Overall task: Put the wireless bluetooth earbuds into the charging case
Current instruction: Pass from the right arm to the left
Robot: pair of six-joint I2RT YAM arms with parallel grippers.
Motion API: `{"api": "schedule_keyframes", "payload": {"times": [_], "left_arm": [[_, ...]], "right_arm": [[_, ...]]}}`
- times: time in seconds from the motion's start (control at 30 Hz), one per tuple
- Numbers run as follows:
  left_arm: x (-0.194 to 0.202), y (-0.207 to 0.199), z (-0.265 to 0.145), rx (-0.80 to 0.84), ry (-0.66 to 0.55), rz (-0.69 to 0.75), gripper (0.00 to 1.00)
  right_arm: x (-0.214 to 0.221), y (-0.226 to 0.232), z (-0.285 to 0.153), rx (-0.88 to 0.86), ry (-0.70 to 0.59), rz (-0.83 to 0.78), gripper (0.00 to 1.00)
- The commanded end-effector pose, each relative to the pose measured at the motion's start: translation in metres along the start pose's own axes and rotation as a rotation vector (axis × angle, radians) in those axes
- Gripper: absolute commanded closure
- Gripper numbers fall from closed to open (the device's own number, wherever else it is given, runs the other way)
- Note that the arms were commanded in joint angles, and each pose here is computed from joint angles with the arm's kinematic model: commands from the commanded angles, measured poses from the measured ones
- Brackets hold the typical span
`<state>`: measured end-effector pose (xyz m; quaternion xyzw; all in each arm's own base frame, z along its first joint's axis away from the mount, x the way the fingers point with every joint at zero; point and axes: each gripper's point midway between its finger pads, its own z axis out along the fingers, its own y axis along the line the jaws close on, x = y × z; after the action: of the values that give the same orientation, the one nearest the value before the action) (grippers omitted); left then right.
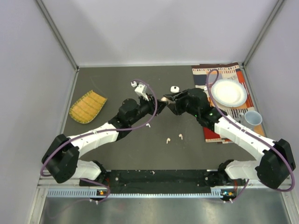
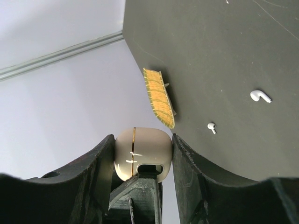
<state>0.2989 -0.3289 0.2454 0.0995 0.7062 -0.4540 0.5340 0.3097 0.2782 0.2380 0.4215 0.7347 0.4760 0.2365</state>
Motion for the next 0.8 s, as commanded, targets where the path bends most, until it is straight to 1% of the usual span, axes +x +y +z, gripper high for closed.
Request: {"api": "schedule_keyframes", "payload": {"times": [0.0, 0.03, 0.1, 0.13, 0.17, 0.2, 0.23, 0.27, 0.3, 0.33, 0.37, 0.4, 0.43, 0.47, 0.5, 0.53, 0.6, 0.63, 0.67, 0.7, 0.73, 0.77], "left_arm": [[-0.023, -0.013, 0.007, 0.024, -0.061, 0.027, 0.76], [-0.024, -0.011, 0.007, 0.018, -0.061, 0.031, 0.76], [-0.024, -0.009, 0.007, 0.004, -0.057, 0.049, 0.83], [-0.024, -0.009, 0.006, 0.002, -0.053, 0.056, 0.86], [-0.025, -0.008, 0.006, -0.002, -0.053, 0.083, 0.90], [-0.025, -0.006, 0.005, -0.014, -0.049, 0.096, 0.94], [-0.029, -0.007, 0.004, -0.013, -0.053, 0.115, 0.95], [-0.028, -0.004, 0.002, -0.027, -0.043, 0.155, 0.95], [-0.029, -0.003, 0.000, -0.032, -0.041, 0.176, 0.96], [-0.033, -0.005, -0.005, -0.025, -0.047, 0.200, 0.96], [-0.034, -0.005, -0.007, -0.024, -0.046, 0.250, 0.98], [-0.032, -0.004, -0.009, -0.025, -0.029, 0.274, 0.99], [-0.038, -0.008, -0.013, -0.014, -0.037, 0.297, 1.00], [-0.039, -0.008, -0.015, -0.006, -0.031, 0.345, 1.00], [-0.037, -0.007, -0.018, -0.009, -0.008, 0.361, 1.00], [-0.044, -0.009, -0.023, -0.015, -0.023, 0.371, 1.00], [-0.050, -0.007, -0.029, -0.011, -0.029, 0.399, 1.00], [-0.055, -0.010, -0.034, 0.006, -0.036, 0.409, 1.00], [-0.054, -0.017, -0.038, 0.062, -0.016, 0.416, 1.00], [-0.060, -0.015, -0.042, 0.072, -0.019, 0.419, 1.00], [-0.064, -0.022, -0.047, 0.117, -0.021, 0.426, 1.00], [-0.063, -0.028, -0.051, 0.172, 0.000, 0.429, 1.00]], "right_arm": [[0.008, 0.022, -0.012, -0.083, 0.027, -0.008, 1.00], [0.009, 0.023, -0.012, -0.084, 0.033, -0.009, 1.00], [0.010, 0.025, -0.013, -0.096, 0.041, -0.031, 1.00], [0.014, 0.026, -0.014, -0.105, 0.061, -0.046, 0.96], [0.017, 0.032, -0.015, -0.135, 0.072, -0.085, 0.85], [0.013, 0.037, -0.015, -0.150, 0.065, -0.103, 0.82], [0.019, 0.039, -0.017, -0.159, 0.104, -0.126, 0.75], [0.018, 0.041, -0.019, -0.172, 0.108, -0.168, 0.56], [0.014, 0.049, -0.021, -0.193, 0.106, -0.191, 0.53], [0.018, 0.052, -0.024, -0.205, 0.137, -0.220, 0.50], [0.017, 0.055, -0.026, -0.224, 0.138, -0.285, 0.31], [0.013, 0.069, -0.030, -0.259, 0.138, -0.330, 0.30], [0.018, 0.072, -0.035, -0.273, 0.181, -0.376, 0.29], [0.017, 0.074, -0.038, -0.285, 0.185, -0.441, 0.28], [0.016, 0.078, -0.042, -0.295, 0.193, -0.465, 0.25], [0.014, 0.080, -0.045, -0.307, 0.215, -0.483, 0.22], [0.015, 0.082, -0.051, -0.336, 0.243, -0.547, 0.22], [0.015, 0.080, -0.053, -0.334, 0.265, -0.564, 0.22], [0.015, 0.079, -0.055, -0.340, 0.275, -0.592, 0.18], [0.015, 0.078, -0.056, -0.337, 0.295, -0.595, 0.18], [0.021, 0.073, -0.060, -0.328, 0.356, -0.589, 0.18], [0.020, 0.071, -0.059, -0.319, 0.381, -0.566, 0.18]]}}
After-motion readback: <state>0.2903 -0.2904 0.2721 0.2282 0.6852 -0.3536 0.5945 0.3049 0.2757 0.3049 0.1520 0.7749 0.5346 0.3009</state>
